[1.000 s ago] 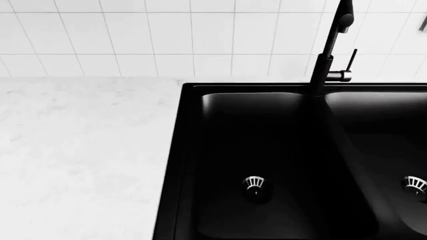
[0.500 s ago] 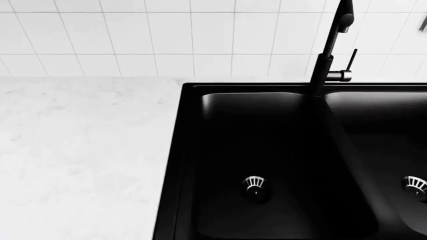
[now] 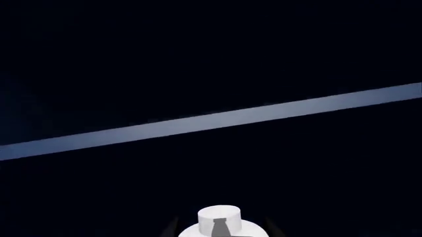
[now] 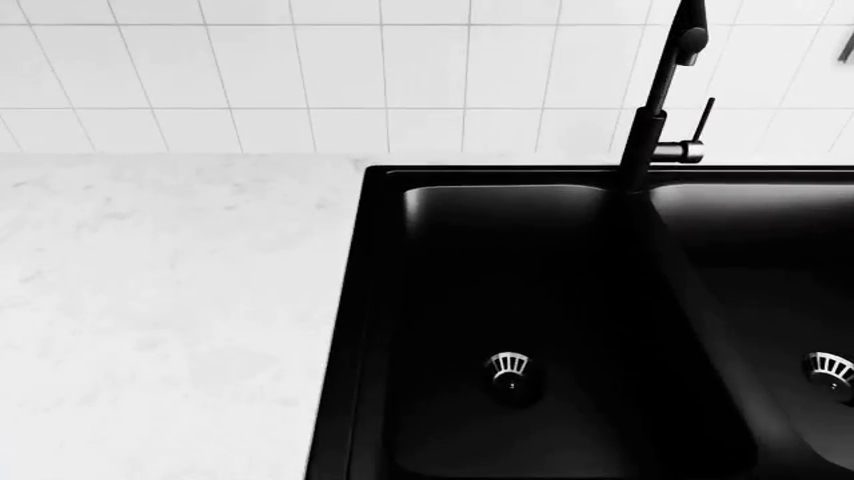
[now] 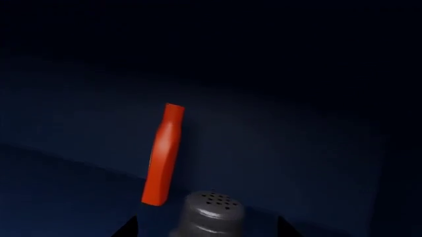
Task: Pick and place the shaker into the drawer. Then close the cabinet.
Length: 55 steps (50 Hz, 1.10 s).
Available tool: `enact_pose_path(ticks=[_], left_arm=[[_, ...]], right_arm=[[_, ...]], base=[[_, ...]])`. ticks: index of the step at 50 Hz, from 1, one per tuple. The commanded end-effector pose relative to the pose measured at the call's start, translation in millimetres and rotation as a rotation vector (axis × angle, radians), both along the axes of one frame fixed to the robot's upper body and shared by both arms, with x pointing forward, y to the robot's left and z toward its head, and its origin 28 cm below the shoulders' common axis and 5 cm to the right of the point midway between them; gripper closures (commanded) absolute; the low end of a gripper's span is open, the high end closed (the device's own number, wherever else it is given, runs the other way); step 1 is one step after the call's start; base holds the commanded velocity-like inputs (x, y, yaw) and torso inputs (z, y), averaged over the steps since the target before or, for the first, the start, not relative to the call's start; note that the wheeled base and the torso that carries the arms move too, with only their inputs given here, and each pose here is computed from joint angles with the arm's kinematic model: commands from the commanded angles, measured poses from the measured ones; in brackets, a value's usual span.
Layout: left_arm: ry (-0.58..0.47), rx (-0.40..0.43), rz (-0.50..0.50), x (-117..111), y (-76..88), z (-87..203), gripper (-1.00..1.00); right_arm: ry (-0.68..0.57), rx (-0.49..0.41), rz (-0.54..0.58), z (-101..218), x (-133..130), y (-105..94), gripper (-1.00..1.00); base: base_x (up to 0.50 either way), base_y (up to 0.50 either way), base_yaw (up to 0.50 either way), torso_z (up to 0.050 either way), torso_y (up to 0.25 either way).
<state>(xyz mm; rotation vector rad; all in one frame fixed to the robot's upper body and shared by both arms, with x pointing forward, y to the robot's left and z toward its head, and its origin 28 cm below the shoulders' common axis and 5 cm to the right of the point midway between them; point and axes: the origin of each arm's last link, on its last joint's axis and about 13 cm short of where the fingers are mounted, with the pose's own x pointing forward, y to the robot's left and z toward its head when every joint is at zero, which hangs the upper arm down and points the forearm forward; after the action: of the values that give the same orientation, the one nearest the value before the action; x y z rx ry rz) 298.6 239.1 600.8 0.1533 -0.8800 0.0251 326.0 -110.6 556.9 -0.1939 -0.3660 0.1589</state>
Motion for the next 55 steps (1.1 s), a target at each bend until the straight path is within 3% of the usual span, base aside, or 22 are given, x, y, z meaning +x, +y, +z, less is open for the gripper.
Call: enact_pose_path(ticks=[1,10,27,28,37,42,47,52,55], left_arm=[[0.052,0.010,-0.045,36,4.8,-35,1.00],[-0.061,0.021,-0.050,12,7.1,-17,1.00],[-0.081,0.028,-0.051,7,4.5,-7,1.00],[-0.080,0.028,-0.050,8,4.5,-7,1.00],[-0.074,0.033,-0.058,8,3.2,-7,1.00],[-0.076,0.032,-0.064,4,2.8,-7,1.00],[-0.075,0.031,-0.082,2,0.0,-9,1.00],[-0.073,0.033,-0.092,1,-2.8,-9,1.00],[-0.071,0.034,-0.096,2,-4.1,-10,1.00]], right_arm=[[0.060,0.007,0.004,-23,19,-1.8,-1.00],[0.087,0.011,0.017,-33,26,1.5,-1.00],[0.094,0.006,0.036,-31,24,0.9,-1.00],[0.097,0.004,0.042,-32,24,0.9,1.00],[0.033,0.019,0.051,-21,19,-0.8,1.00],[-0.237,0.128,0.143,30,-21,-1.1,1.00],[-0.443,0.242,0.220,60,-68,-3.0,1.00],[-0.516,0.361,0.309,69,-95,-6.7,1.00],[-0.520,0.373,0.314,70,-97,-7.5,1.00]], base=[[0.00,0.00,0.00,0.000,0.000],[0.00,0.00,0.00,0.000,0.000],[0.15,0.00,0.00,-0.001,0.000],[0.00,0.00,0.00,0.000,0.000],[0.00,0.00,0.00,-0.001,0.000],[0.00,0.00,0.00,0.000,0.000],[0.00,0.00,0.00,0.000,0.000],[0.00,0.00,0.00,0.000,0.000],[0.00,0.00,0.00,0.000,0.000]])
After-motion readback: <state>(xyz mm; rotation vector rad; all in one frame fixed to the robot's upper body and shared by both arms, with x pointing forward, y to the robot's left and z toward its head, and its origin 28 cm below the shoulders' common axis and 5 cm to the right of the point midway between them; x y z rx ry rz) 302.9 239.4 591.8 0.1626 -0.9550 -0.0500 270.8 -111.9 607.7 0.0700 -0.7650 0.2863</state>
